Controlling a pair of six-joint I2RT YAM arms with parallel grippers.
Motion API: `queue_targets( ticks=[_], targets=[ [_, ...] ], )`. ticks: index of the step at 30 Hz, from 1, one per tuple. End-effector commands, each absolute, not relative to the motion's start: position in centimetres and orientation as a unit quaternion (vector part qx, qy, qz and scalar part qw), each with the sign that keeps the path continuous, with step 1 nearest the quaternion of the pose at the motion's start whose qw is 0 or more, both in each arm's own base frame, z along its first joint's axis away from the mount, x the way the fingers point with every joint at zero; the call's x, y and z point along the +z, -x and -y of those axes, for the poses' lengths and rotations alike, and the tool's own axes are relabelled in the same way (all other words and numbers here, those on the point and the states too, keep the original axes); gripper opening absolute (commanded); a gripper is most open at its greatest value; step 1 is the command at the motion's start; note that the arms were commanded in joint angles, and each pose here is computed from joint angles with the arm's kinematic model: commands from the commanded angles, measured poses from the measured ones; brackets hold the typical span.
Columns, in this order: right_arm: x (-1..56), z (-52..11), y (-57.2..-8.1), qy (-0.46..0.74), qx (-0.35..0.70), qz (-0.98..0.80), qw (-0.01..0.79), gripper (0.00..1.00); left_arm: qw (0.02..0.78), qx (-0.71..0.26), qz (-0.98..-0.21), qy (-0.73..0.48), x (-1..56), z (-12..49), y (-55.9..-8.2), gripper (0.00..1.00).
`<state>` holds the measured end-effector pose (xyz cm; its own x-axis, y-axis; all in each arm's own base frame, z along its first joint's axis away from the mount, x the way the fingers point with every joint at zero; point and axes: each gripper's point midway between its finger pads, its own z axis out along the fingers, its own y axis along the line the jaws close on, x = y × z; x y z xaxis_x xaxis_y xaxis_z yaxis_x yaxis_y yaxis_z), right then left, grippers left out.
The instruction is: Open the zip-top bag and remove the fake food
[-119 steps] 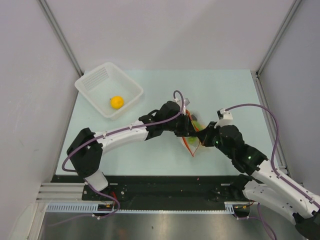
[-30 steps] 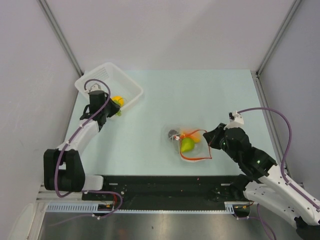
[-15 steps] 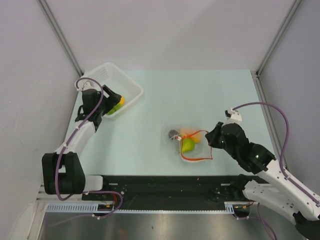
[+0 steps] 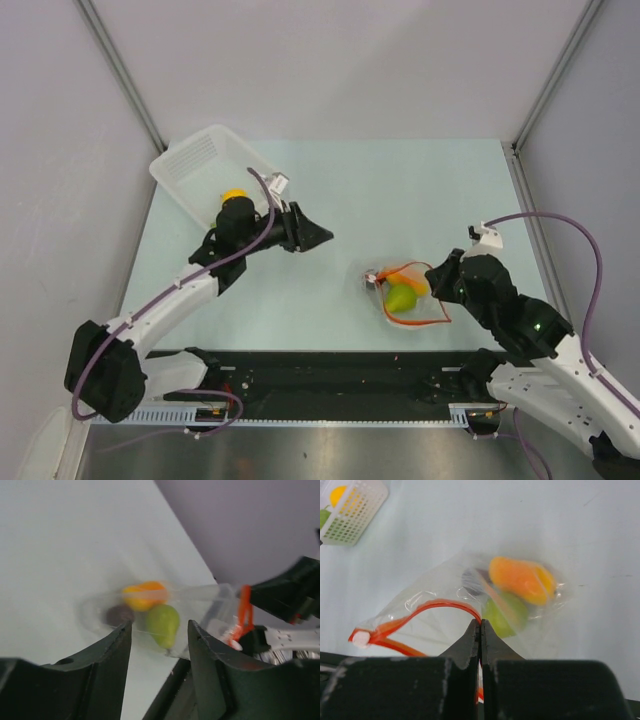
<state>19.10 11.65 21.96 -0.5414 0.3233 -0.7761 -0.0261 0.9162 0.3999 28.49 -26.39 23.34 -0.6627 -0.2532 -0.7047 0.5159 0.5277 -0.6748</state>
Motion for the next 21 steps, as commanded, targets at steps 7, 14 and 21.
queue_targets(
  ticks=[7,14,21],
  targets=[
    [20.0,-19.4,-18.9,-0.062,0.321,-0.854,0.404,0.00,0.380,-0.579,-0.664,-0.284,27.4,31.6,-16.7,0.34],
    [21.8,-20.1,-19.3,-0.060,0.340,-0.839,0.420,0.00,0.383,-0.552,-0.654,-0.348,25.2,34.8,-12.1,0.27],
    [22.2,-19.2,-18.8,-0.070,0.338,-0.837,0.424,0.00,0.421,-0.461,-0.692,-0.363,21.4,37.4,-13.5,0.23]
  ],
)
